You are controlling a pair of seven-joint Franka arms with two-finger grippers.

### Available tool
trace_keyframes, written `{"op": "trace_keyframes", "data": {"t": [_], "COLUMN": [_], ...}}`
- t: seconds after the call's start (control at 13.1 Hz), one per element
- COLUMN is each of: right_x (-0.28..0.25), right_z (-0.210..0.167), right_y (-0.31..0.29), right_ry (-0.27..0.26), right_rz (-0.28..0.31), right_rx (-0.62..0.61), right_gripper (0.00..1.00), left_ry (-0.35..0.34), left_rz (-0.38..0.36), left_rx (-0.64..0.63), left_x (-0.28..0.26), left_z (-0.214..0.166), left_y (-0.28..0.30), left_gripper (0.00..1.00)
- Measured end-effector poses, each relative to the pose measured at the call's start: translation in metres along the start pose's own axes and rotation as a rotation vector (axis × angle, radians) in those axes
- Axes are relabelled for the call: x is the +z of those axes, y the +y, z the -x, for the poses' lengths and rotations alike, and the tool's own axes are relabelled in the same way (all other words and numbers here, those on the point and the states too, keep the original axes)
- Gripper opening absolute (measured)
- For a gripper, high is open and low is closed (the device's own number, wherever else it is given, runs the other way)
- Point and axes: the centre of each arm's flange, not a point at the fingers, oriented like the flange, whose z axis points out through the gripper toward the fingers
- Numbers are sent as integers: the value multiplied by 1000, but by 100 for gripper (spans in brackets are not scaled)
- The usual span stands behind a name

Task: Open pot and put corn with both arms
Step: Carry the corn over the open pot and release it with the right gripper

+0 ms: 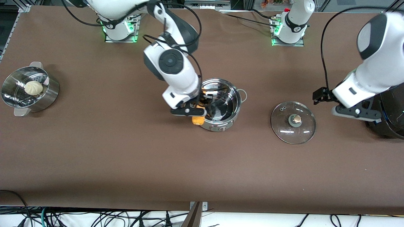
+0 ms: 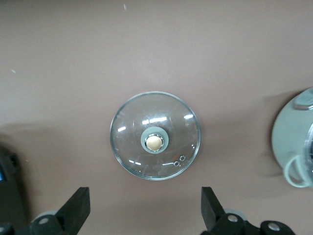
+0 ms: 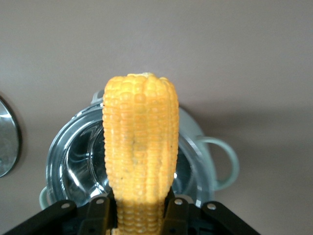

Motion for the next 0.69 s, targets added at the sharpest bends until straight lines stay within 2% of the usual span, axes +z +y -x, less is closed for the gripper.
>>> {"op": "trace_keyframes", "data": {"t": [0.23, 0.53, 0.69], "right_x": [28, 49, 63], "right_z": [15, 30, 36], "right_y": [-14, -23, -27], "right_ry": [-17, -39, -38], "right_rz": [22, 40, 56], "right_rx": [-16, -12, -15], "right_gripper": [32, 32, 46], "left_ry": [26, 66, 70], "left_rz": [17, 19, 17], "left_rx": [-7, -50, -89], "left_x": [-47, -84, -89], "left_z": [14, 33, 44], "left_y": [2, -17, -37], "left_gripper": [100, 100, 100]}}
